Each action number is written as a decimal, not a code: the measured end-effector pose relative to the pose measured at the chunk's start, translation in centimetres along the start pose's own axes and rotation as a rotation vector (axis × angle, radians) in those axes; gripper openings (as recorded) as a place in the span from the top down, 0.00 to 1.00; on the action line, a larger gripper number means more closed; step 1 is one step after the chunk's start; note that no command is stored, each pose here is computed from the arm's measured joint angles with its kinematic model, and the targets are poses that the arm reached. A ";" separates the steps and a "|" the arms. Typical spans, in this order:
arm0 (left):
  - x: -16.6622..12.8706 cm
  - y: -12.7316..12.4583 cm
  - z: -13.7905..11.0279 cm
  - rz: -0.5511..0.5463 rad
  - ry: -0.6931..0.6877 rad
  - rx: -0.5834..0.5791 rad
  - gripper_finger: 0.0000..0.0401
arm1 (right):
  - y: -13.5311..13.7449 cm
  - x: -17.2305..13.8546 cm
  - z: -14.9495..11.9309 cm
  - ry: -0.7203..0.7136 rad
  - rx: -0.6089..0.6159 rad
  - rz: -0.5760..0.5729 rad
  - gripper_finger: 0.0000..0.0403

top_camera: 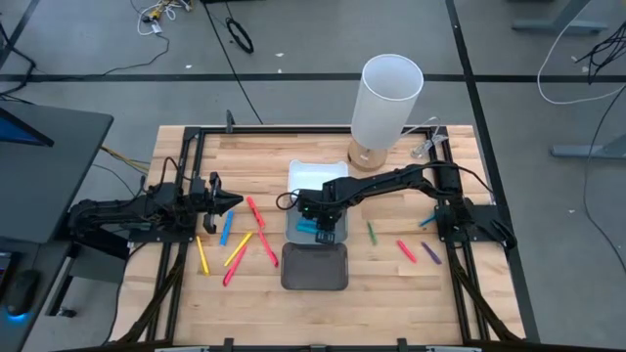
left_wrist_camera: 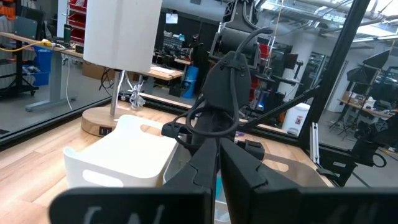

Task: Pick & Place Markers
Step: Put the light blue highlighter pen into the gray bin, then put the pink pen into the black transparent bin

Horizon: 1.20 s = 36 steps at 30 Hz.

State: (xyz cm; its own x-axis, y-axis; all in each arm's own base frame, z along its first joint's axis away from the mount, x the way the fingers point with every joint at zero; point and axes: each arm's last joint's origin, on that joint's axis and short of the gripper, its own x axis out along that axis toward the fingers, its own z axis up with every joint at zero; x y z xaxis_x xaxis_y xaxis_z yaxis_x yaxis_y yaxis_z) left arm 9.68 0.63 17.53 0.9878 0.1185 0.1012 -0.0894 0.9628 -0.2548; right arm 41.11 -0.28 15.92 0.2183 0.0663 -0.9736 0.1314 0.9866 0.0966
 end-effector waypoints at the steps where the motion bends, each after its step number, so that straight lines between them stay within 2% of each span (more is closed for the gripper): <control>1: 0.0 0.0 0.0 0.000 0.000 0.000 0.94 | 0.0 0.0 0.0 0.000 0.008 0.000 0.68; 7: 0.0 0.0 0.0 0.000 0.000 0.000 0.94 | 0.1 -0.3 0.1 0.007 0.014 0.000 0.59; 11: 0.0 0.0 0.0 0.000 0.000 0.000 0.94 | 0.3 -1.9 0.9 -0.022 0.011 0.004 0.56; 21: 0.0 0.0 0.0 0.000 -0.001 0.000 0.94 | 0.7 -6.2 1.9 -0.082 0.082 0.027 0.57; 36: 0.0 0.0 0.0 0.000 -0.002 0.000 0.94 | 1.1 -9.0 2.2 -0.069 0.076 0.077 0.59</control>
State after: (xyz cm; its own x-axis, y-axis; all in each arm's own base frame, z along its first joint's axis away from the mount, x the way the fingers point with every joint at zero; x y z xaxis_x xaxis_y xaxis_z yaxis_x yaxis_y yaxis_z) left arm 9.68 0.63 17.55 0.9875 0.1189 0.1034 -0.0892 0.9628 -0.2550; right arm 41.41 -0.07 25.24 0.2959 0.1285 -0.9466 0.1845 0.9646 0.1886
